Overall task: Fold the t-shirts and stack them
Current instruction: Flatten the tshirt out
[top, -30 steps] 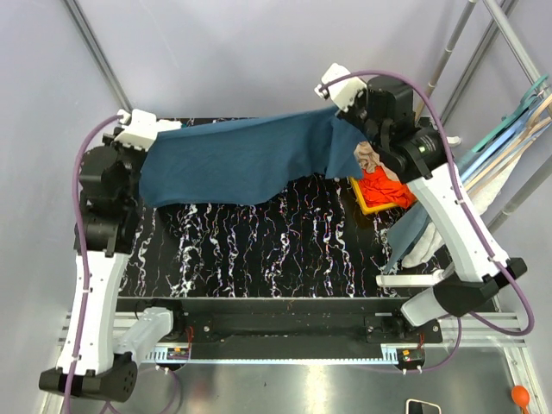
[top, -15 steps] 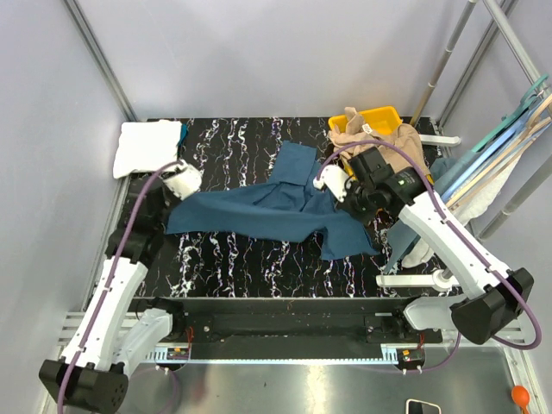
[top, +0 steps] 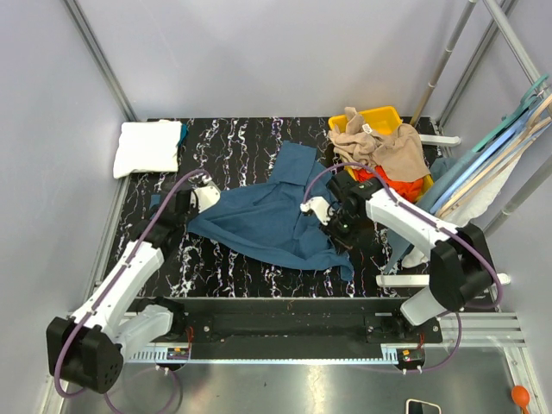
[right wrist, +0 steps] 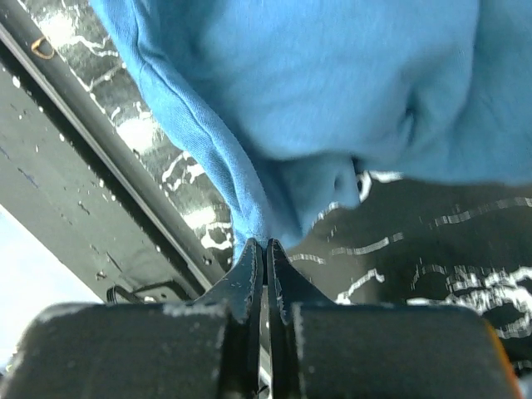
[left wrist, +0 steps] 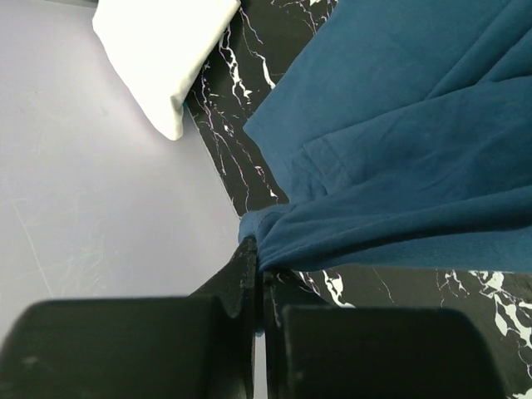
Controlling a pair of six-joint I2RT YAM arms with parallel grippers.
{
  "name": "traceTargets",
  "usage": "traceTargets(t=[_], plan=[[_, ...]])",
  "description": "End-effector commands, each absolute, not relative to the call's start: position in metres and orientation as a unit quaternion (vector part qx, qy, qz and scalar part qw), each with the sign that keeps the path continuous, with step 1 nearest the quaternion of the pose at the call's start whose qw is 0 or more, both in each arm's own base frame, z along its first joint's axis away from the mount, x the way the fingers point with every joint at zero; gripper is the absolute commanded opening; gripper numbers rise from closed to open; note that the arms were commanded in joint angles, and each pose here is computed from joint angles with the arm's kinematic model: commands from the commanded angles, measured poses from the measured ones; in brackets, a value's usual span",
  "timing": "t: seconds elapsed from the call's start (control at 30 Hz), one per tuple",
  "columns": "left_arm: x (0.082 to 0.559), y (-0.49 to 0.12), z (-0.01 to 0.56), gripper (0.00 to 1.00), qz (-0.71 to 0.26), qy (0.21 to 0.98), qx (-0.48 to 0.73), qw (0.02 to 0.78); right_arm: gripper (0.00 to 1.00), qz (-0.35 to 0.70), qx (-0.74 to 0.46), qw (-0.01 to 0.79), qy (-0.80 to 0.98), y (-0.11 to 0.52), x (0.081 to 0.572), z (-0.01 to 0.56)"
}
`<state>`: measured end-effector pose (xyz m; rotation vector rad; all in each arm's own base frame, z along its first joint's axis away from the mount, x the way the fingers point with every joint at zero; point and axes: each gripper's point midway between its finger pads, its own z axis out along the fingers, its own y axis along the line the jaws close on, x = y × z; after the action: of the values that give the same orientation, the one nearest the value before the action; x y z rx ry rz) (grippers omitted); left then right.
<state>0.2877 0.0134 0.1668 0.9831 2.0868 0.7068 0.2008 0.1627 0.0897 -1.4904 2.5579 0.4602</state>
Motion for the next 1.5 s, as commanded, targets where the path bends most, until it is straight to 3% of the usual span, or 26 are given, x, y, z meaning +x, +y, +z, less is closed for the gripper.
traceTargets(t=[0.0, 0.07, 0.17, 0.2, 0.27, 0.43, 0.6, 1.1, 1.47], plan=[[0.307, 0.015, 0.184, 0.00, 0.302, 0.794, 0.351, 0.393, 0.00, 0.190, -0.502, 0.083, 0.840, 0.188, 0.204, 0.084], [0.310, 0.016, 0.185, 0.00, 0.310, 0.791, 0.351, 0.393, 0.04, 0.190, -0.508, 0.071, 0.837, 0.189, 0.197, 0.080], [0.316, 0.018, 0.184, 0.00, 0.323, 0.785, 0.349, 0.397, 0.21, 0.187, -0.516, 0.067, 0.833, 0.185, 0.186, 0.078], [0.317, 0.021, 0.185, 0.00, 0.333, 0.783, 0.345, 0.396, 0.39, 0.185, -0.518, 0.075, 0.832, 0.185, 0.184, 0.081], [0.321, 0.022, 0.182, 0.00, 0.347, 0.774, 0.348, 0.400, 0.42, 0.177, -0.524, 0.076, 0.830, 0.181, 0.177, 0.077], [0.324, 0.033, 0.173, 0.00, 0.370, 0.765, 0.353, 0.391, 0.69, 0.164, -0.534, 0.090, 0.825, 0.172, 0.157, 0.078], [0.332, 0.053, 0.173, 0.00, 0.381, 0.773, 0.337, 0.379, 0.71, 0.132, -0.540, 0.120, 0.822, 0.157, 0.157, 0.083], [0.338, 0.062, 0.167, 0.00, 0.384, 0.780, 0.333, 0.366, 0.67, 0.111, -0.566, 0.086, 0.812, 0.146, 0.156, 0.032], [0.332, 0.061, 0.168, 0.00, 0.378, 0.781, 0.332, 0.371, 0.70, 0.091, -0.587, 0.067, 0.802, 0.137, 0.157, 0.003]])
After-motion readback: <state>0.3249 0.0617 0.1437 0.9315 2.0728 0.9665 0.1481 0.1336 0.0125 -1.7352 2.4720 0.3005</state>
